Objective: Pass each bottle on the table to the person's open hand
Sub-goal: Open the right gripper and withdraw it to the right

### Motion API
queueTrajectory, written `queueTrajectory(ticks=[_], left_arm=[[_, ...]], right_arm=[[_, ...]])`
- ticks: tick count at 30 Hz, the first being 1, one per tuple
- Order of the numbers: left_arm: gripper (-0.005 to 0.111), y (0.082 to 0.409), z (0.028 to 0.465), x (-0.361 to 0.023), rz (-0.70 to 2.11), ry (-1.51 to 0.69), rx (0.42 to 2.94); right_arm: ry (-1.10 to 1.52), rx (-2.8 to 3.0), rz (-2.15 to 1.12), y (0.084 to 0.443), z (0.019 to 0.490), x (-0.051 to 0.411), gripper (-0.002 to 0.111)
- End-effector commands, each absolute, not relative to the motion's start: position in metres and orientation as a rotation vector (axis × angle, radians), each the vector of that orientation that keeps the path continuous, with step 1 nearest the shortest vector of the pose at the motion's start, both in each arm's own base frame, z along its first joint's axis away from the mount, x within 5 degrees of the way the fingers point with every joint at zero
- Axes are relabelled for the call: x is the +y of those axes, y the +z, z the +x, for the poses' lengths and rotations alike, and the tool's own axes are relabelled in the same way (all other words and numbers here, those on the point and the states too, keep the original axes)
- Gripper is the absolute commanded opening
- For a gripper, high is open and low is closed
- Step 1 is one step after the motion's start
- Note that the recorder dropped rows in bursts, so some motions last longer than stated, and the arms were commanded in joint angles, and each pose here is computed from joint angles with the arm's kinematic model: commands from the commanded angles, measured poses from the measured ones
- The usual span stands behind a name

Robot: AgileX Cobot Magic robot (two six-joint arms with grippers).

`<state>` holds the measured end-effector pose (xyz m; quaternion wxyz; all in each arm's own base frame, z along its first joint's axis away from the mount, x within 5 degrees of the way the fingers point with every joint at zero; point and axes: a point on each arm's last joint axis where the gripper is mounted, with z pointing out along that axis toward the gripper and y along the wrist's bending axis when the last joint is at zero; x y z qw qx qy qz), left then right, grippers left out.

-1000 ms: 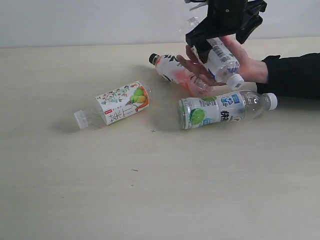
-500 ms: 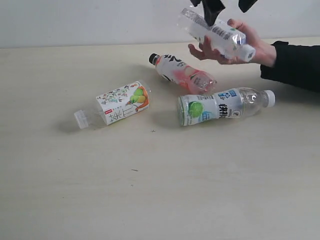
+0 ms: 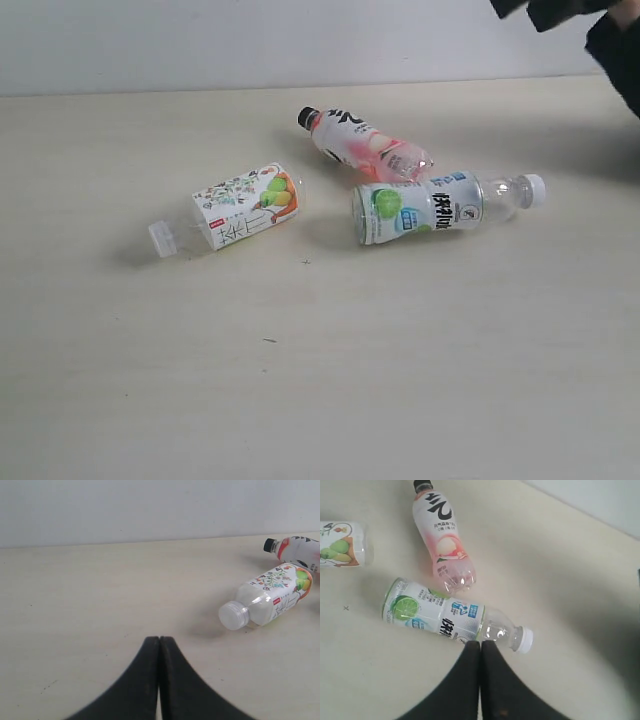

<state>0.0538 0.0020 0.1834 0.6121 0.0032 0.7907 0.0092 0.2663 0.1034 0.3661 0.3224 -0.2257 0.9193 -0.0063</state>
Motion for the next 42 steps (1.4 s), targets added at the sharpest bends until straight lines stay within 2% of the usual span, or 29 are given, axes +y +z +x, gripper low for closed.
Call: queueTrajectory(ticks=[1,8,12,15,24,37,42], left_arm=[[0.003,0.183,0.054,0.002,0.005,0.024,1.815],[0.003,0.183,0.054,0.002,0.005,0.024,1.815],[0.003,0.183,0.054,0.002,0.005,0.024,1.815],[0.003,0.183,0.054,0.002,0.005,0.024,1.815],[0.003,0.183,0.054,0.002,0.005,0.024,1.815],[0.003,0.183,0.054,0.002,0.005,0.024,1.815],[0.003,0.183,0.054,0.002,0.005,0.024,1.815]], right_arm=[[0.036,2.218,-0.597,0.359,0.231,0.092,0.0],[0.156,2.007,-0.527,0.318,0.191,0.081,0.0],[0.178,2.031,-0.517,0.286,0.18,0.077,0.0],[0.202,1.994,-0.492,0.276,0.176,0.075,0.0],[0.294,1.897,-0.378,0.296,0.157,0.069,0.0],[0.323,1.881,-0.335,0.293,0.154,0.067,0.0],[0.353,1.809,-0.3,0.306,0.14,0.061,0.0]])
